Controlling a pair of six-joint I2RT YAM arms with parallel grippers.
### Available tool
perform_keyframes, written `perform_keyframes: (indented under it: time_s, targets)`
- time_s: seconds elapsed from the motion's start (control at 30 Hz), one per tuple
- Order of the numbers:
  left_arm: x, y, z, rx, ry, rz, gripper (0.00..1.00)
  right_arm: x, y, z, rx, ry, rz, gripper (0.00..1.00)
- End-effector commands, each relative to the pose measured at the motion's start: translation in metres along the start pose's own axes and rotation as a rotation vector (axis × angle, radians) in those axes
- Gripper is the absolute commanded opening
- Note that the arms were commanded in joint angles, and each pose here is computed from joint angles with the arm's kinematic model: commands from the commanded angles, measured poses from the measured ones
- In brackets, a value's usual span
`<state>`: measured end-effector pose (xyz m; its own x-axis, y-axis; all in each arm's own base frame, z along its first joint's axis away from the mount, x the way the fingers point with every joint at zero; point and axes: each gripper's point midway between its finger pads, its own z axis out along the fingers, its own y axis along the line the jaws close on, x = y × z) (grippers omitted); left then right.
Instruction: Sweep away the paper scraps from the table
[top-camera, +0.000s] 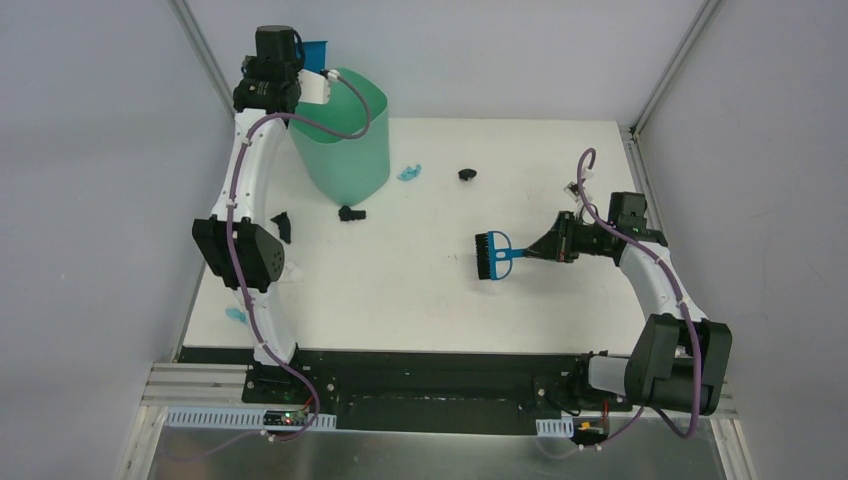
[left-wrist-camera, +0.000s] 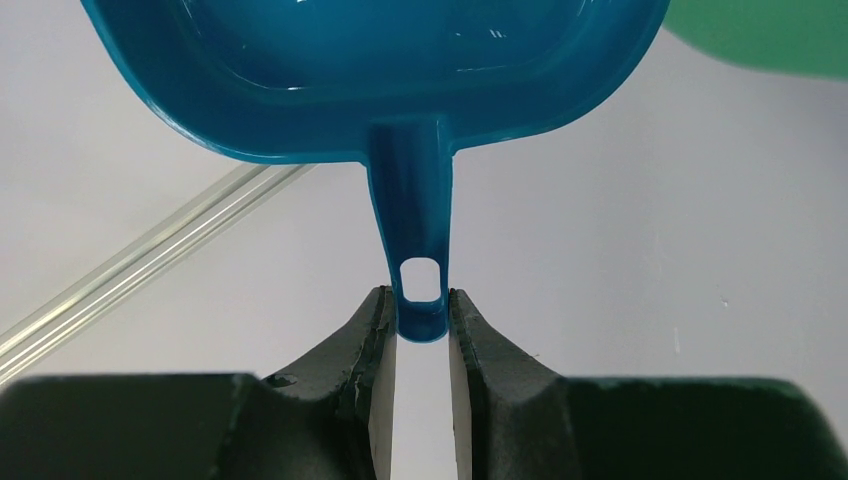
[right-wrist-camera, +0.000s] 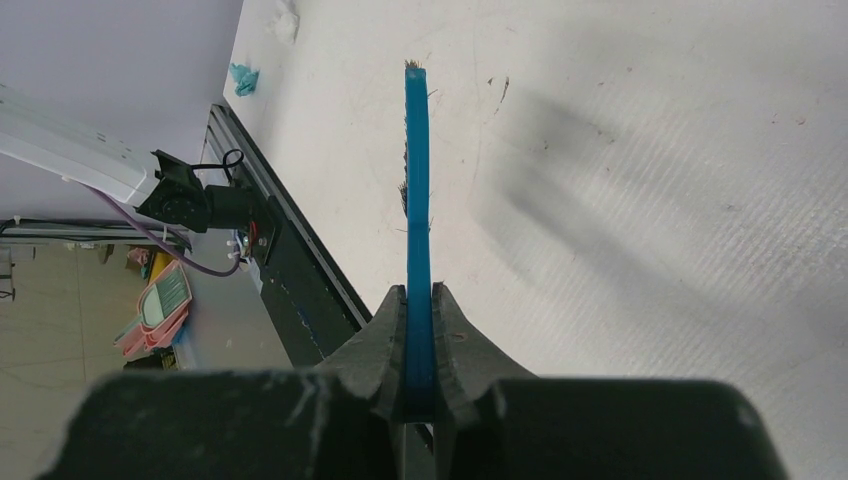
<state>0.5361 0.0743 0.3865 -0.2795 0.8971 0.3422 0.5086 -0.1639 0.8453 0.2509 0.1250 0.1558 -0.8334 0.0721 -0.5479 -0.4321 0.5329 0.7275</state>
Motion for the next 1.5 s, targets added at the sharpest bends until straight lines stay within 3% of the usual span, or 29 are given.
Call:
perform_keyframes:
  time_s: [0.0,0.07,0.17,0.53,0.73,0.93,1.13,1.3,1.47]
  targets:
    - [0.020,0.023,-0.036,-0.082,0.020,-0.061,0.00,-0.019,0.010,-0.008,-0.004,-0.047,-0.104,0.00]
    - [0.020,0.013,-0.037,-0.059,0.025,-0.046,0.01,-0.019,0.011,-0.009,-0.004,-0.049,-0.109,0.00]
    - [0.026,0.037,-0.048,-0.145,0.018,-0.093,0.01,-0.020,0.010,-0.009,-0.002,-0.052,-0.109,0.00]
    - [0.020,0.022,-0.052,-0.077,0.010,-0.198,0.03,-0.020,0.011,-0.009,-0.002,-0.053,-0.103,0.00]
    - [0.028,0.011,-0.091,-0.007,-0.071,-0.473,0.05,-0.020,0.011,-0.009,0.001,-0.057,-0.110,0.00]
    - [0.028,-0.040,-0.131,0.128,-0.133,-0.649,0.05,-0.019,0.010,-0.008,-0.005,-0.053,-0.095,0.00]
    - [-0.015,-0.112,-0.198,0.468,-0.378,-0.794,0.06,-0.027,0.016,-0.013,0.015,-0.096,-0.134,0.00]
    - [-0.056,-0.177,-0.244,0.792,-0.525,-0.864,0.07,-0.052,0.008,-0.026,0.189,-0.136,-0.235,0.00]
    - [-0.070,-0.233,-0.265,0.900,-0.562,-0.894,0.07,-0.091,0.010,-0.042,0.306,-0.144,-0.308,0.00]
